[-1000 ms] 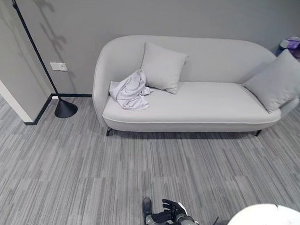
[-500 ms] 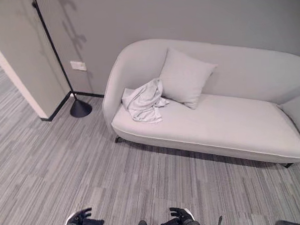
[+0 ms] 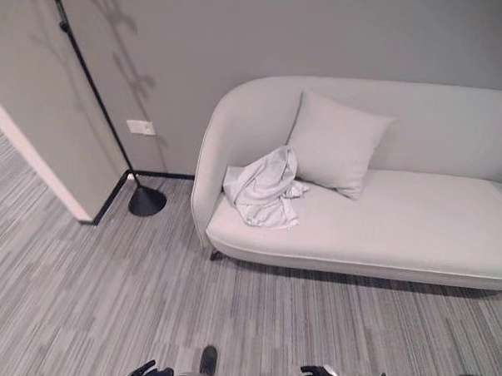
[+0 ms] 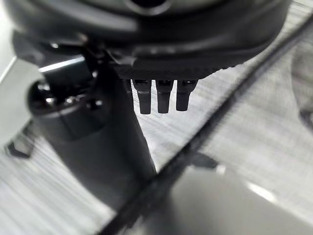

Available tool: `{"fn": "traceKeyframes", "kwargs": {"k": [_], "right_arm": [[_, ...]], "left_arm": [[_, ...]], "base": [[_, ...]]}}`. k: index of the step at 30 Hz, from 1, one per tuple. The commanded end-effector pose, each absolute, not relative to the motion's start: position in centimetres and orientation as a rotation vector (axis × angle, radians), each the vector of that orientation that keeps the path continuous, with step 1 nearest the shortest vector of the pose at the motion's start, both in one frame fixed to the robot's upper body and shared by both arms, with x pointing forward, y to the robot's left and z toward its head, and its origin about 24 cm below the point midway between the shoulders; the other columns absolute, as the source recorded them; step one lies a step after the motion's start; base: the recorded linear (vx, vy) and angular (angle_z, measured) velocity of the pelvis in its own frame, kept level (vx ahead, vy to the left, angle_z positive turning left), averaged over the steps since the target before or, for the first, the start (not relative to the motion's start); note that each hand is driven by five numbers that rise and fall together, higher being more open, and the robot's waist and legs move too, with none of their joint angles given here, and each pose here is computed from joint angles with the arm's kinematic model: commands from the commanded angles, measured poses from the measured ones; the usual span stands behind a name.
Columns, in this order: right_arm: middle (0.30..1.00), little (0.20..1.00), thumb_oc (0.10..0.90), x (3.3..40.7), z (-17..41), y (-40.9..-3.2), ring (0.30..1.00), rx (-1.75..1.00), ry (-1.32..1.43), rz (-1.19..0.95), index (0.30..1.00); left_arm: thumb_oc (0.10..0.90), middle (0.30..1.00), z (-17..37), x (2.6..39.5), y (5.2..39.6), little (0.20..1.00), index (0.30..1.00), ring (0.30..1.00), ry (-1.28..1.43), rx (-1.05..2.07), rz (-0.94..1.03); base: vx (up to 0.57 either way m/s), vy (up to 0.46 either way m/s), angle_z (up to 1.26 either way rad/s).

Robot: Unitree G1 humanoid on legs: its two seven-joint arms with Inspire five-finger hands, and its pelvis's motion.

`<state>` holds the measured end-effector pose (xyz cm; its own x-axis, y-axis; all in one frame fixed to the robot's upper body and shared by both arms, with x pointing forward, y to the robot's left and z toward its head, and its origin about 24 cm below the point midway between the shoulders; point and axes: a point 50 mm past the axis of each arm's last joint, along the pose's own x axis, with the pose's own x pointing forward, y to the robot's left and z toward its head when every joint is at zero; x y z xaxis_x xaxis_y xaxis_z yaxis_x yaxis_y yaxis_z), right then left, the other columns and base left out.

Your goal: Hang the clothes on the sofa on the clothes rack.

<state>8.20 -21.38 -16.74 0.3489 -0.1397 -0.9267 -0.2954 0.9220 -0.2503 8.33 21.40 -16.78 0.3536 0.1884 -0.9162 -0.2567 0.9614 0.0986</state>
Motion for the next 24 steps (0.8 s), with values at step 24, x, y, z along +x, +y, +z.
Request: {"fn": "traceKeyframes", "kwargs": {"k": [24], "right_arm": [[0.9, 0.9, 0.8, 22.2, -6.0, -27.7, 0.9, -0.127, 0.451, -0.444, 0.9]], "left_arm": [[0.8, 0.9, -17.0, 8.1, 19.2, 0.9, 0.9, 0.9, 1.176, 0.299, -0.145]], "base": [[0.27, 0.075, 0.17]]}}
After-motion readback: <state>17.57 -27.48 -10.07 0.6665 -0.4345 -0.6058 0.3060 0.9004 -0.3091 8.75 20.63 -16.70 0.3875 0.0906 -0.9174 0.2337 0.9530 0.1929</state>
